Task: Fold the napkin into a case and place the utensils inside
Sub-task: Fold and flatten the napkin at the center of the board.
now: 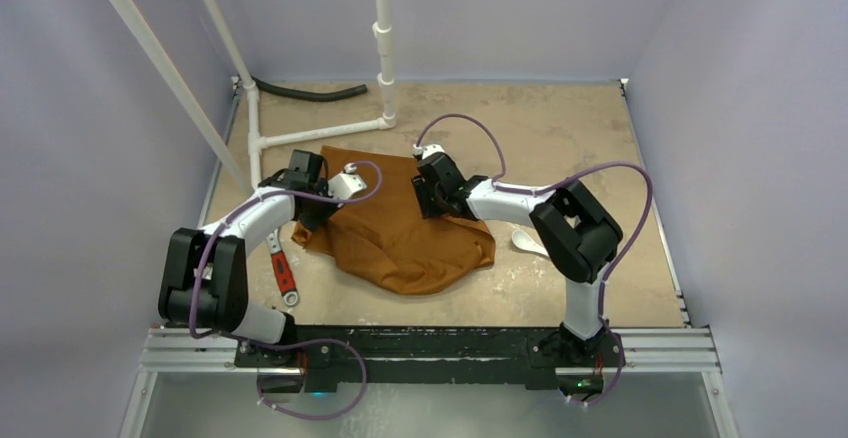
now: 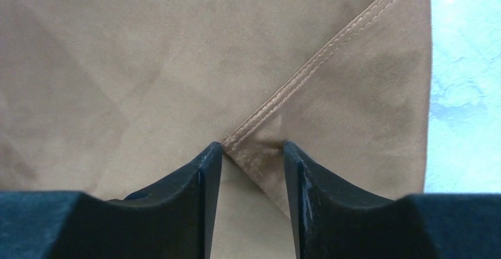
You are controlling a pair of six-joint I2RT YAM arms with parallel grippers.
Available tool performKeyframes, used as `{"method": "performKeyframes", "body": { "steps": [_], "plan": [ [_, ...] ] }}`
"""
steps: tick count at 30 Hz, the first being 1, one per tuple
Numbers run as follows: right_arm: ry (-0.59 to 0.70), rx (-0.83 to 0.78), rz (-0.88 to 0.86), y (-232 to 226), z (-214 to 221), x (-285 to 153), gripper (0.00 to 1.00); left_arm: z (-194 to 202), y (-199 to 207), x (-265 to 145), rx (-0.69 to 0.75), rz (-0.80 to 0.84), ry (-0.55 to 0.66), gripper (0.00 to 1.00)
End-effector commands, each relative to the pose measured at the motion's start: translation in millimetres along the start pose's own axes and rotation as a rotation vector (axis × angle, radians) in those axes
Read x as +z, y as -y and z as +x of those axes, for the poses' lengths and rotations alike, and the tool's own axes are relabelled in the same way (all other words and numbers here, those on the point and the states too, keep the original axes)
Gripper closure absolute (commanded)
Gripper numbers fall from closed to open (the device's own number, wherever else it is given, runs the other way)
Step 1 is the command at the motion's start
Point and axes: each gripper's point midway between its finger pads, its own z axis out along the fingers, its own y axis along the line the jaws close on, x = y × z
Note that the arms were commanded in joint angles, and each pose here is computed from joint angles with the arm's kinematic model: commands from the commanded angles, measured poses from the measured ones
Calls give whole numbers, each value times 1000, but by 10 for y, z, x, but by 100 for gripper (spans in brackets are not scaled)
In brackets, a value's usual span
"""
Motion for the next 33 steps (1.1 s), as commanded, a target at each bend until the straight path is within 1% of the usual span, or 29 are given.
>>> {"method": "performKeyframes", "body": {
  "steps": [1,3,5,7,8,9,15,22,28,33],
  "plan": [
    [-28,-27,-16,-17,126,75,52,-58,-57,68,-12,-28,12,90],
    [-36,-27,-9,-5,156,105,55,-40,-57,103,-15,-30,2,90],
    [-32,-22,7,19,148,116,69,-19,-59,137,-16,-30,-10,91],
    [-14,-17,22,44,88,93,89,14,-45,172,-12,-25,-24,91],
    [3,-16,24,45,30,53,96,36,-28,191,-9,-19,-33,91],
    [13,-15,26,58,-13,23,100,63,-12,209,-7,-14,-42,91],
    [58,-28,26,149,-247,-147,100,197,76,305,18,13,-91,93],
    [48,-19,47,410,-279,-181,100,339,206,369,46,50,-134,94],
    [93,-29,115,692,-478,-156,100,402,275,391,64,71,-158,95],
    [95,-58,200,918,-599,-67,100,404,300,372,82,80,-163,95]
  ]
}}
